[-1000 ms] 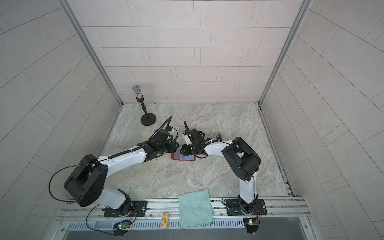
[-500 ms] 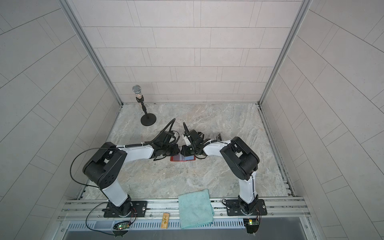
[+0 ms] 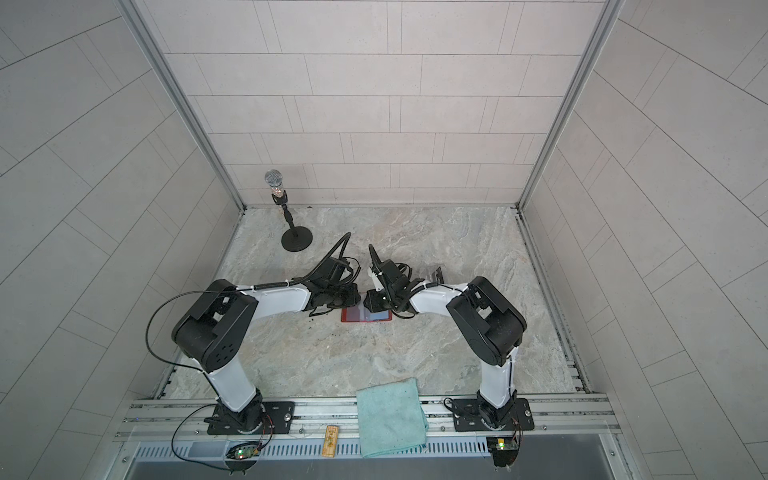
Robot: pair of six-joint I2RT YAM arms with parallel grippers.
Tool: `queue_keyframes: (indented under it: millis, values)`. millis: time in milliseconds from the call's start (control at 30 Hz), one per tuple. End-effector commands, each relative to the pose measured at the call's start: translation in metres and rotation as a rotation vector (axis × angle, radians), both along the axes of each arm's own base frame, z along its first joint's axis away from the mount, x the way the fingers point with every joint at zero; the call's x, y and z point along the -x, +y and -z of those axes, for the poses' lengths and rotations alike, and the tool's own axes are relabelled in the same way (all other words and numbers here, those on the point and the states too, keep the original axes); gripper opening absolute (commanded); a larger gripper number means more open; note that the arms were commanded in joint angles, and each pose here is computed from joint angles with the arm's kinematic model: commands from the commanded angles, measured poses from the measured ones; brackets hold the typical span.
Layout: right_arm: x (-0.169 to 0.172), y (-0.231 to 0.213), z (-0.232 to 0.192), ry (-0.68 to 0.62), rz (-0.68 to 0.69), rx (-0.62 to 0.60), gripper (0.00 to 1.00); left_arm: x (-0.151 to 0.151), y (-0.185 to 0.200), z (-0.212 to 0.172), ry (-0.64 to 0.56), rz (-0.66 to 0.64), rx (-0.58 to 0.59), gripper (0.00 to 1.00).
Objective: Put the credit cards into the card holder
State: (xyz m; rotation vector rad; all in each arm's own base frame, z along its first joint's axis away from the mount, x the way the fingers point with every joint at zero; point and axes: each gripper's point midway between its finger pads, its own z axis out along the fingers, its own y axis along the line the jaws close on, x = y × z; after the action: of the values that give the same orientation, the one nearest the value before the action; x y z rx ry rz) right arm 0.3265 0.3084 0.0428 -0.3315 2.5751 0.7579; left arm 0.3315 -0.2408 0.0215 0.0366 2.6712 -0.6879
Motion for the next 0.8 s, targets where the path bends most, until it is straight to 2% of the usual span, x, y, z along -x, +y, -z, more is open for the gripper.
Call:
queue_keyframes:
  millis: [0,200,333,433,567,767]
  values:
    - [-0.005,-0.021,0.001,-0.003,0.087,0.047,0.3,0.006,0.012,0.01,0.037,-0.012,-0.068,0.14]
    - [-0.002,-0.031,0.01,0.033,0.107,0.083,0.3,0.005,0.01,-0.001,0.002,0.007,-0.049,0.15]
    - [0.001,-0.029,-0.012,-0.012,0.065,0.061,0.3,0.0,-0.006,-0.029,-0.075,0.074,0.032,0.2]
    - [0.001,-0.039,-0.034,-0.052,0.05,0.088,0.32,-0.006,-0.019,-0.05,-0.101,0.123,0.078,0.25]
    - [-0.005,-0.064,-0.059,-0.072,0.079,0.101,0.33,-0.011,-0.033,-0.078,-0.093,0.151,0.126,0.26]
    - [-0.02,-0.12,-0.09,-0.092,0.152,0.113,0.34,-0.015,-0.043,-0.104,-0.067,0.14,0.134,0.36]
